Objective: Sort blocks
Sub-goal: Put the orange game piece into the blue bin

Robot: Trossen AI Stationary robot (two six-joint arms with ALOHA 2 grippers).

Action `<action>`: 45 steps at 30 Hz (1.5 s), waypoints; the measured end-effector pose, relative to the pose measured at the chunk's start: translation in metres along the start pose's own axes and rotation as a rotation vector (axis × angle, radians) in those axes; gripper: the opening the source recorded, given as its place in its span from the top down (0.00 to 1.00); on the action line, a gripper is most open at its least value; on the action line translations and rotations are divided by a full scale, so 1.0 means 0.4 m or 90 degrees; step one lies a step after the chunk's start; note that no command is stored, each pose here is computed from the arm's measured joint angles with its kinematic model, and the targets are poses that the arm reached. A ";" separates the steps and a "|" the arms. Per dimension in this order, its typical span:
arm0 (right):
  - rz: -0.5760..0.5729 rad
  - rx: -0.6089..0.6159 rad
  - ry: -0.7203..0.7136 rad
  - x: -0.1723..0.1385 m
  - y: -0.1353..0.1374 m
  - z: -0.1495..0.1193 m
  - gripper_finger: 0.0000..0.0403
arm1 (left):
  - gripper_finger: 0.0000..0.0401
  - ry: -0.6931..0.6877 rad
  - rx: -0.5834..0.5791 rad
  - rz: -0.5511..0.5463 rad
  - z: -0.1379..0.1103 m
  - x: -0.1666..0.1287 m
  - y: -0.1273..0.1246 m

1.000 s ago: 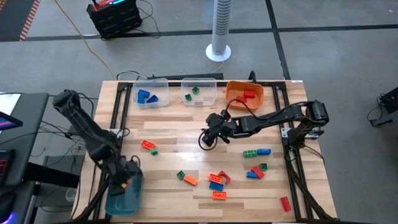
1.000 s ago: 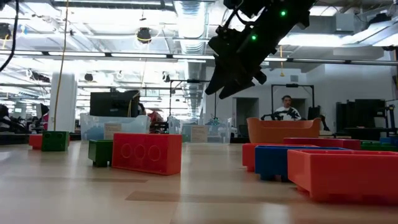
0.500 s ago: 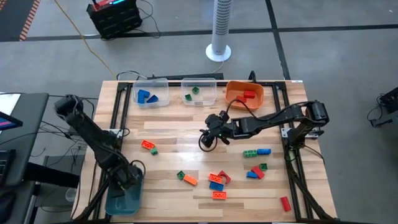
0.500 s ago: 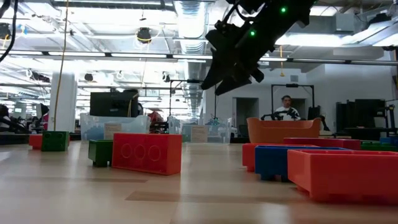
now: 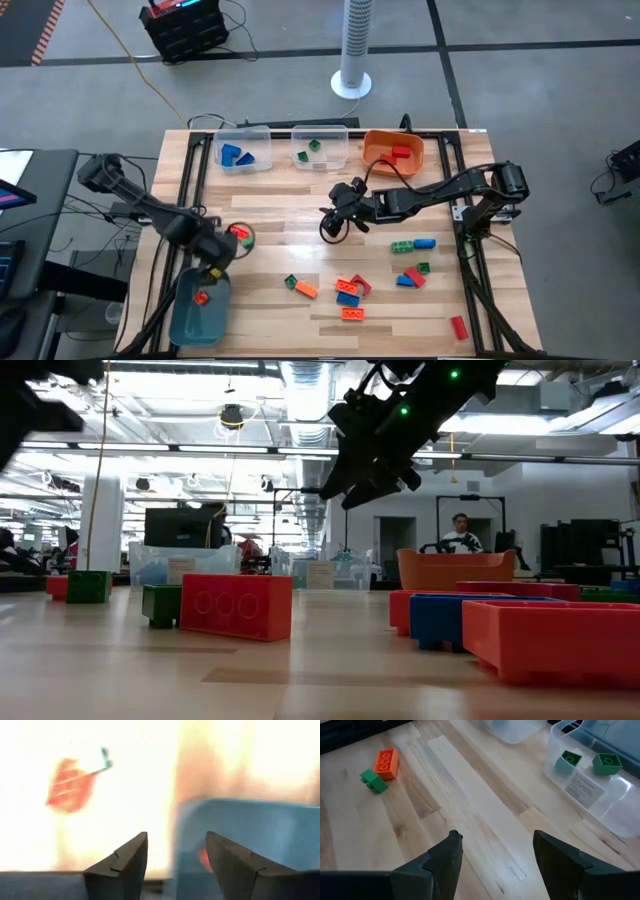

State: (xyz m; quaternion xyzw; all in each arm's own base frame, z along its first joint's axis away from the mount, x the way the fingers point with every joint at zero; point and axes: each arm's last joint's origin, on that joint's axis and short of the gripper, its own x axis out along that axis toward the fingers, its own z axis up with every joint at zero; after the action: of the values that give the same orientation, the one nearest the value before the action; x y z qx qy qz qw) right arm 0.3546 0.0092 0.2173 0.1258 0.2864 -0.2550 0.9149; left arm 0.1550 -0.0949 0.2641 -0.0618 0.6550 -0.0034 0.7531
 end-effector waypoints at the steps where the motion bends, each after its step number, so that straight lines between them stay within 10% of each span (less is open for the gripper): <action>1: 0.001 0.000 0.000 -0.001 0.002 -0.001 0.37 | 0.54 0.013 0.001 0.022 0.003 0.010 0.017; 14: 0.006 -0.004 0.000 -0.004 0.009 -0.004 0.37 | 0.51 0.013 0.232 0.169 0.023 0.102 0.114; 25: 0.027 -0.007 -0.041 -0.006 0.019 0.011 0.37 | 0.28 -0.033 0.217 0.217 0.037 0.143 0.142; 45: 0.027 -0.024 -0.035 -0.008 0.023 0.007 0.37 | 0.28 0.195 0.269 0.235 0.097 0.291 0.180</action>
State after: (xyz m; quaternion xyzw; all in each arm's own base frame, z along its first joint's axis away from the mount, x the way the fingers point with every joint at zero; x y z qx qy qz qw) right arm 0.3584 0.0171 0.2223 0.1072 0.2630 -0.2335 0.9299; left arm 0.2044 -0.0300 0.1476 0.2175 0.7454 -0.0120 0.6300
